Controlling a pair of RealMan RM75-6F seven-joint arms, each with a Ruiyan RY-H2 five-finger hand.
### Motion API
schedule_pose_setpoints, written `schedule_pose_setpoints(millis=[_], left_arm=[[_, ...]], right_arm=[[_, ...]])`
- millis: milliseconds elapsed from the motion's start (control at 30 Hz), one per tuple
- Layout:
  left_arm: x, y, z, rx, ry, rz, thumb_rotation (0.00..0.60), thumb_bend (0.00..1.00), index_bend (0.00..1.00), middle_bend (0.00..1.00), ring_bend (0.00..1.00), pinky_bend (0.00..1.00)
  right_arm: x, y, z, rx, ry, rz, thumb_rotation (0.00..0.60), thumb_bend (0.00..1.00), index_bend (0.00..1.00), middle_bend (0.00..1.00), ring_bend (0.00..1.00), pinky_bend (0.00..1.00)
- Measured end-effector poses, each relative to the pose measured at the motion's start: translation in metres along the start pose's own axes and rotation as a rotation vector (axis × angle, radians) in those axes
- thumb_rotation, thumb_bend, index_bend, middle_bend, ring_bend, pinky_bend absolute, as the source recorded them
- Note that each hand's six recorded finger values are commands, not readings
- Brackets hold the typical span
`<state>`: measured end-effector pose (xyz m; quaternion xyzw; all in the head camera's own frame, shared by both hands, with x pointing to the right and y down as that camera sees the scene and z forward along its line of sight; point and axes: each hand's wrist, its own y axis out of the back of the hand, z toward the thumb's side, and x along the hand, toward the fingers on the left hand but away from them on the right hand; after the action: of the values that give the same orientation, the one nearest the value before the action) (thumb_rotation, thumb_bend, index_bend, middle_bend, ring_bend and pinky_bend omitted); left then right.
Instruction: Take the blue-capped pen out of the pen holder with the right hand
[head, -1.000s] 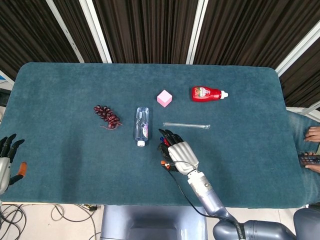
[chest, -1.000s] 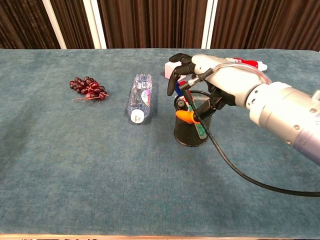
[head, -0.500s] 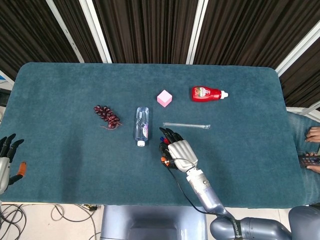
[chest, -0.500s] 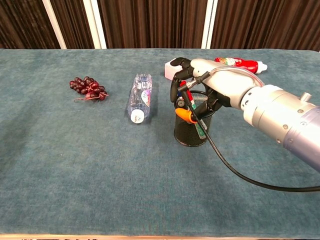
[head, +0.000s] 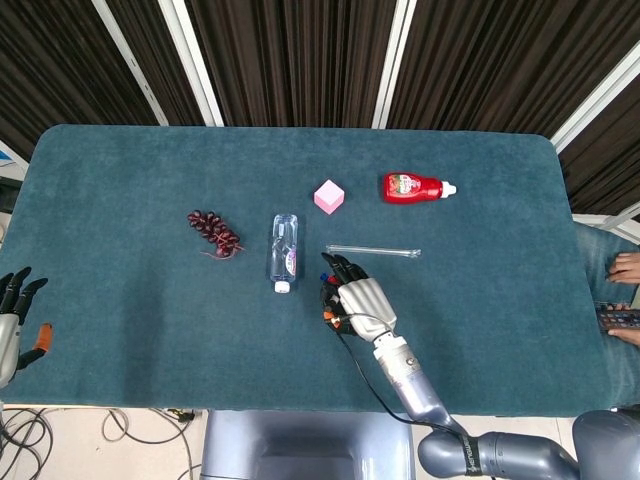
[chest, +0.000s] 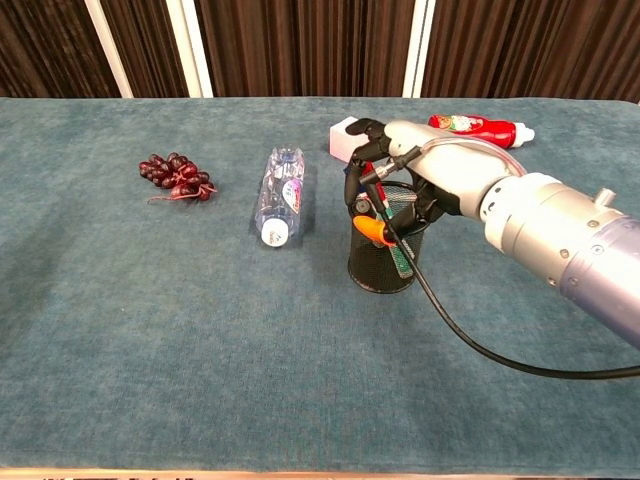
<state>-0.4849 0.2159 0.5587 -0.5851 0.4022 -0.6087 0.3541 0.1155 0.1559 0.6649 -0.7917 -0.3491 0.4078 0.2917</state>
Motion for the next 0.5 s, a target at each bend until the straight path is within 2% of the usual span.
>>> schedule_pose_setpoints(millis=[500], left_arm=[[-0.0006, -0.0007, -0.0012, 0.001, 0.001, -0.002, 0.6, 0.44, 0.17, 0.03, 0.04, 0.1]], right_arm=[[0.0001, -0.0025, -0.0073, -0.002, -0.016, 0.003, 0.6, 0.46, 0.49, 0.0, 0.0, 0.17]])
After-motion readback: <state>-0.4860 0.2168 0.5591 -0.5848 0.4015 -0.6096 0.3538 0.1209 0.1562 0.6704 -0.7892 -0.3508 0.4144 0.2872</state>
